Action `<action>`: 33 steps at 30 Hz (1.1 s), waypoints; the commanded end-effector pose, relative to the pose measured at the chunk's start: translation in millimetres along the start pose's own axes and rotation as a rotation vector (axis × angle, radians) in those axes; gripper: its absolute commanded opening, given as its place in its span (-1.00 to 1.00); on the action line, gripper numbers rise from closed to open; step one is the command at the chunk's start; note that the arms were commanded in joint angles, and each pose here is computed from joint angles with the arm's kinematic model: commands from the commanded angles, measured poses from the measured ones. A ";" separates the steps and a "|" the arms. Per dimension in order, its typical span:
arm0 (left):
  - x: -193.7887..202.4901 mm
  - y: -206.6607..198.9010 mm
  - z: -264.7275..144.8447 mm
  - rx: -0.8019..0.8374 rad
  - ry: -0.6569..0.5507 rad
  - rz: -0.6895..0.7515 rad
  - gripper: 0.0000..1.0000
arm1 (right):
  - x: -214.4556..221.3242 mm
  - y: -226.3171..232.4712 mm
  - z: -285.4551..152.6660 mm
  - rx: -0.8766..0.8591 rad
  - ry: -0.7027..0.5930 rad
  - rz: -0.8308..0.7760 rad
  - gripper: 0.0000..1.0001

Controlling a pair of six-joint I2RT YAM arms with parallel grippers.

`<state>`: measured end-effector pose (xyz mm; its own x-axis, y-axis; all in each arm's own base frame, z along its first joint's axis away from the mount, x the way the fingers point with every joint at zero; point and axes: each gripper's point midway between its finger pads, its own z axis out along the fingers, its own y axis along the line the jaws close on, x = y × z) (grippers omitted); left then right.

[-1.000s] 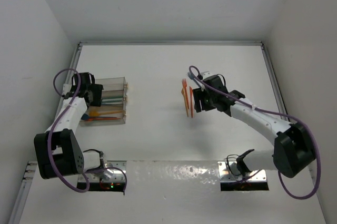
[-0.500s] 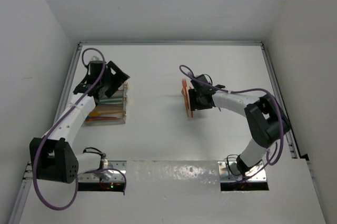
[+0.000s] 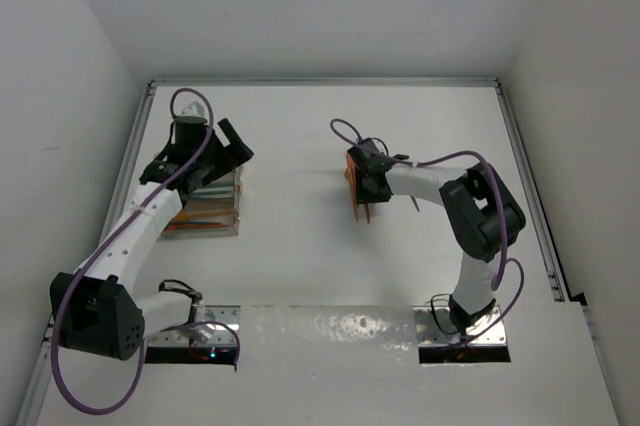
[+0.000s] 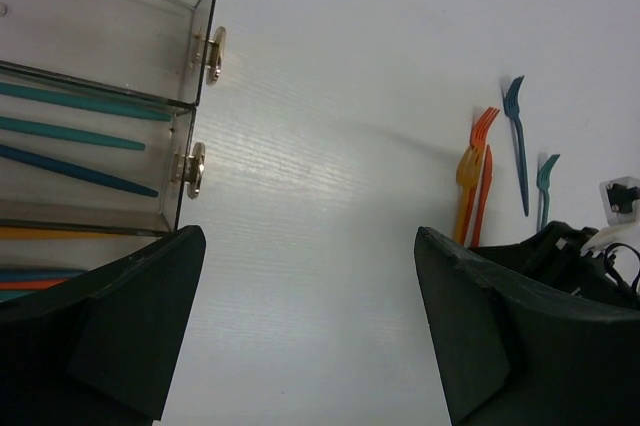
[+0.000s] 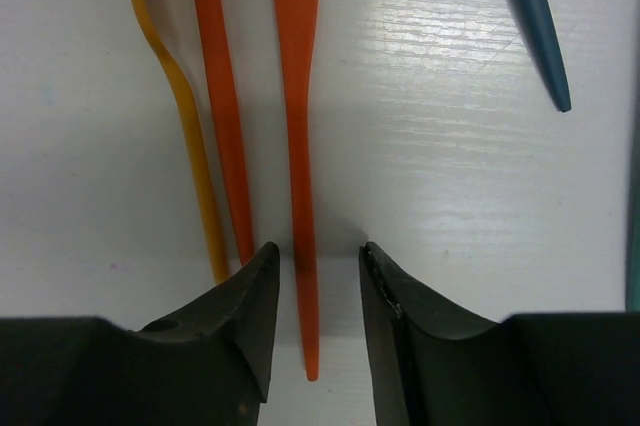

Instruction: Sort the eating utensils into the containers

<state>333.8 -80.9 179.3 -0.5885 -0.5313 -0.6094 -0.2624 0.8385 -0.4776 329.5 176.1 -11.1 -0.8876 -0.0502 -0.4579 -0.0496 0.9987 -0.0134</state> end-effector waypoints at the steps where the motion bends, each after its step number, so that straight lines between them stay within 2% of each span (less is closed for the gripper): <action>1: -6.9 -18.8 -7.3 0.074 -0.020 0.059 0.68 | 11.6 -16.0 6.6 0.108 0.025 0.012 -0.27; 3: -4.2 -24.1 -6.2 0.096 -0.012 0.078 0.68 | 19.0 -19.8 8.9 0.112 0.028 0.015 -0.47; 4: -3.3 -27.4 -5.9 0.109 -0.008 0.084 0.68 | 21.3 -17.7 8.2 0.089 0.035 0.000 -0.64; 8: 7.7 -47.9 -2.7 0.196 0.030 0.122 0.68 | 23.7 -17.2 1.4 0.035 0.020 -0.032 -1.00; 16: 47.2 -119.4 -9.5 0.446 0.112 0.193 0.68 | -20.6 -13.8 -50.2 -0.061 -0.200 -0.130 -1.00; 21: 70.6 -162.2 -12.4 0.563 0.165 0.186 0.69 | -34.0 8.8 -99.2 -0.249 -0.309 -0.189 -1.00; 26: 97.2 -195.9 -7.0 0.602 0.230 0.201 0.69 | -30.6 20.7 -130.2 -0.372 -0.345 -0.228 -1.00; 33: 113.8 -236.7 -2.4 0.648 0.243 0.168 0.66 | -27.2 34.8 -163.5 -0.503 -0.375 -0.247 -1.00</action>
<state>313.8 -317.7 190.6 -0.7973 -0.2334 -0.5566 0.2695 0.6875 -0.6743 289.2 199.9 136.5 -0.6253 -0.1675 -0.7622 -0.4507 0.8749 0.1775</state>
